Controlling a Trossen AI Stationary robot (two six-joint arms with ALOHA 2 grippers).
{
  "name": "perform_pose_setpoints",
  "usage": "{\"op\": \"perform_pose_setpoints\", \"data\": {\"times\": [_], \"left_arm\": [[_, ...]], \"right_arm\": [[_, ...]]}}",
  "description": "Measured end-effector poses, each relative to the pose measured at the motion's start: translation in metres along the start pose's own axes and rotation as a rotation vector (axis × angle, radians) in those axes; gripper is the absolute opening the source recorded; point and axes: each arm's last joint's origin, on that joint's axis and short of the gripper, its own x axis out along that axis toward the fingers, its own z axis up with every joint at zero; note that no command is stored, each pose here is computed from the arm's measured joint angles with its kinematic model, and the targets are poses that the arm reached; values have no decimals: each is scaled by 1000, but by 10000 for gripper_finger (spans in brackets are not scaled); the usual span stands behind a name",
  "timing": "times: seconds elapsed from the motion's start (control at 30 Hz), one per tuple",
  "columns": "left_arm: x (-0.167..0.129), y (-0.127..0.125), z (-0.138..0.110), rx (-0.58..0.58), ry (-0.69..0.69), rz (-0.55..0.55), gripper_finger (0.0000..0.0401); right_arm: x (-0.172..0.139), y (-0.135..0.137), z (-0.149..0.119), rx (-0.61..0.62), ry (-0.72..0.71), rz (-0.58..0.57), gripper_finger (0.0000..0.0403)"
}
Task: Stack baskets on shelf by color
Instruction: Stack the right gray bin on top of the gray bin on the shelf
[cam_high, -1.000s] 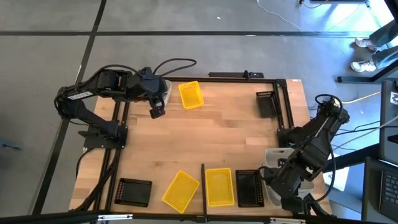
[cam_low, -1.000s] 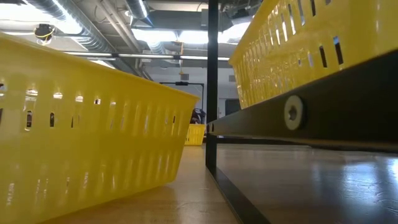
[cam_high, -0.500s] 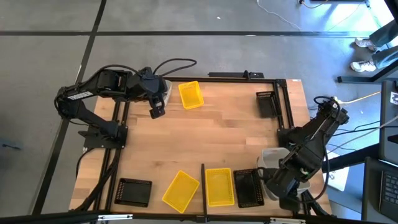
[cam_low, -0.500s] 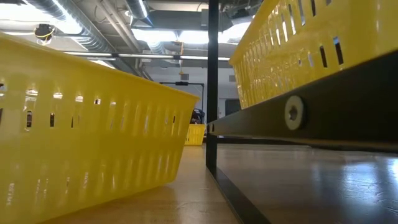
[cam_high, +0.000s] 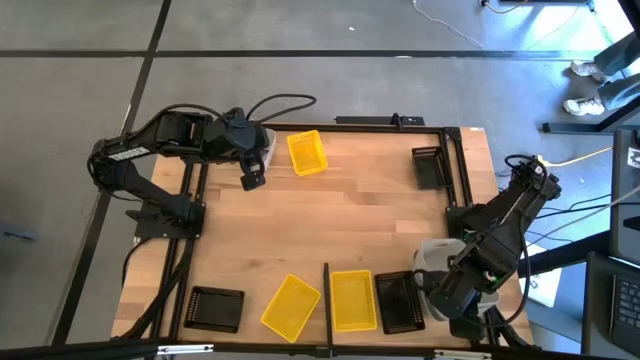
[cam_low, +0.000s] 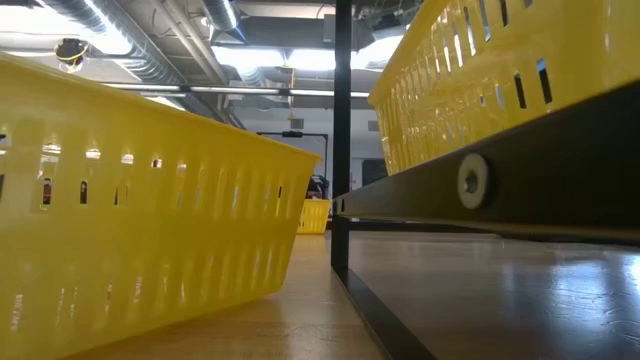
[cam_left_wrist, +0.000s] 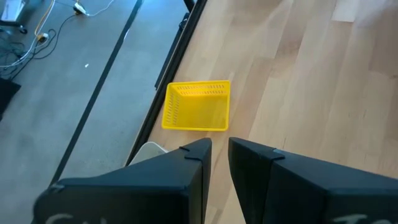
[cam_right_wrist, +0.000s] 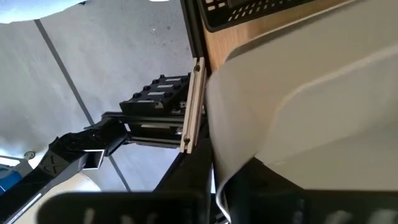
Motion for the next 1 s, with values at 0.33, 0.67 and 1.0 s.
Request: {"op": "perform_pose_setpoints", "data": {"times": [0.33, 0.67, 1.0], "left_arm": [[0, 0, 0, 0, 0, 0, 47], [0, 0, 0, 1, 0, 0, 47], [0, 0, 0, 1, 0, 0, 47]], "right_arm": [[0, 0, 0, 47, 3, -1, 84], [0, 0, 0, 45, -6, -1, 86], [0, -3, 3, -50, -114, -81, 86]]}}
